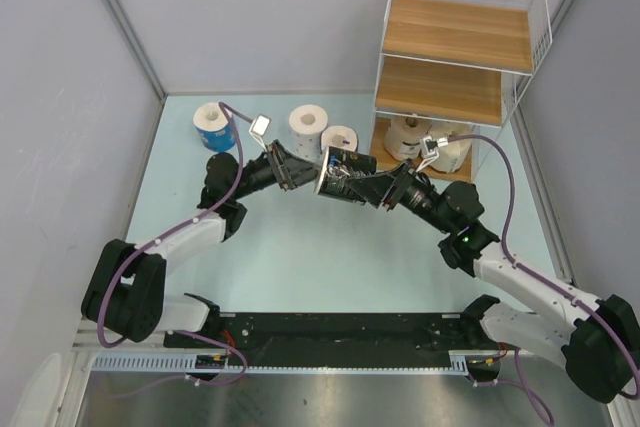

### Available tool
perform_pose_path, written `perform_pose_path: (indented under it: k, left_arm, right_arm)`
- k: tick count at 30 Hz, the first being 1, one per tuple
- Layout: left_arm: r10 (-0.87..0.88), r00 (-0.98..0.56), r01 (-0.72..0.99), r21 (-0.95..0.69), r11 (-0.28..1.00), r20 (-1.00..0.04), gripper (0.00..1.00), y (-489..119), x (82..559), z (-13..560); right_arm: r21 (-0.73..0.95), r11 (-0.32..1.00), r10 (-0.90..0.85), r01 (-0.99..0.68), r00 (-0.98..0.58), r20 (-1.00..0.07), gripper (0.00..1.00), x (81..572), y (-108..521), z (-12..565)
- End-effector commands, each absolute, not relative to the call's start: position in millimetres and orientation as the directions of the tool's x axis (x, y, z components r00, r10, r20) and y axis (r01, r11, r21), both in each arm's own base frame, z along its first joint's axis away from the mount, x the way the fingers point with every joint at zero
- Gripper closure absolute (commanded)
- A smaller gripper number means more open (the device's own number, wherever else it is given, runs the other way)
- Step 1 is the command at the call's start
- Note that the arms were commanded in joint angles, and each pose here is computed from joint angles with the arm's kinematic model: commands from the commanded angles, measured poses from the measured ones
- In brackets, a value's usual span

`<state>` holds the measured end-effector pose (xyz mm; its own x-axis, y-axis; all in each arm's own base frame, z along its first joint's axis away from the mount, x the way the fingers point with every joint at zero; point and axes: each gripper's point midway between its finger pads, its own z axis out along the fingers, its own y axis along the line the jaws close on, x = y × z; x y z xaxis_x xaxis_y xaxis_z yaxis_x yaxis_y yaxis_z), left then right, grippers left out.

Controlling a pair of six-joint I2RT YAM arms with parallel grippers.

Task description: Place and organize the paper towels onto the shelf

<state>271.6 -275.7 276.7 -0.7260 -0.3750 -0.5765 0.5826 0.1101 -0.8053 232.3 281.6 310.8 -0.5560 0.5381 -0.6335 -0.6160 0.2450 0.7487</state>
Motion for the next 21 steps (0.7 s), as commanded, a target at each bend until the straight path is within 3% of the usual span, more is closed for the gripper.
perform_pose_path:
  k: [1,7,14,21]
  left_arm:
    - [-0.347,-0.71,0.631,-0.773,0.075,-0.613,0.25,-278.7,256.3,282.7]
    - [-0.335,-0.722,0.593,-0.791,0.154,-0.606,0.23,-271.0,262.2,263.2]
    - [-0.365,-0.723,0.533,-0.81,0.245,-0.586,0.22,-240.1,276.1,245.4]
    - [-0.315,-0.683,0.532,-0.744,0.404,-0.659,0.2,-221.4,289.0,236.7]
  right_arm:
    - [0.733,0.298,0.62,-0.611,-0.46,-0.636,0.63,245.4,257.5,330.1]
    - [0.751,0.432,0.667,-0.5,-0.383,-0.639,0.6,262.7,217.6,320.1]
    - [0.696,0.573,0.615,-0.433,-0.334,-0.714,0.58,262.0,184.9,304.5]
    - [0.592,0.737,0.422,-0.326,-0.463,-0.78,0.59,260.6,176.8,271.9]
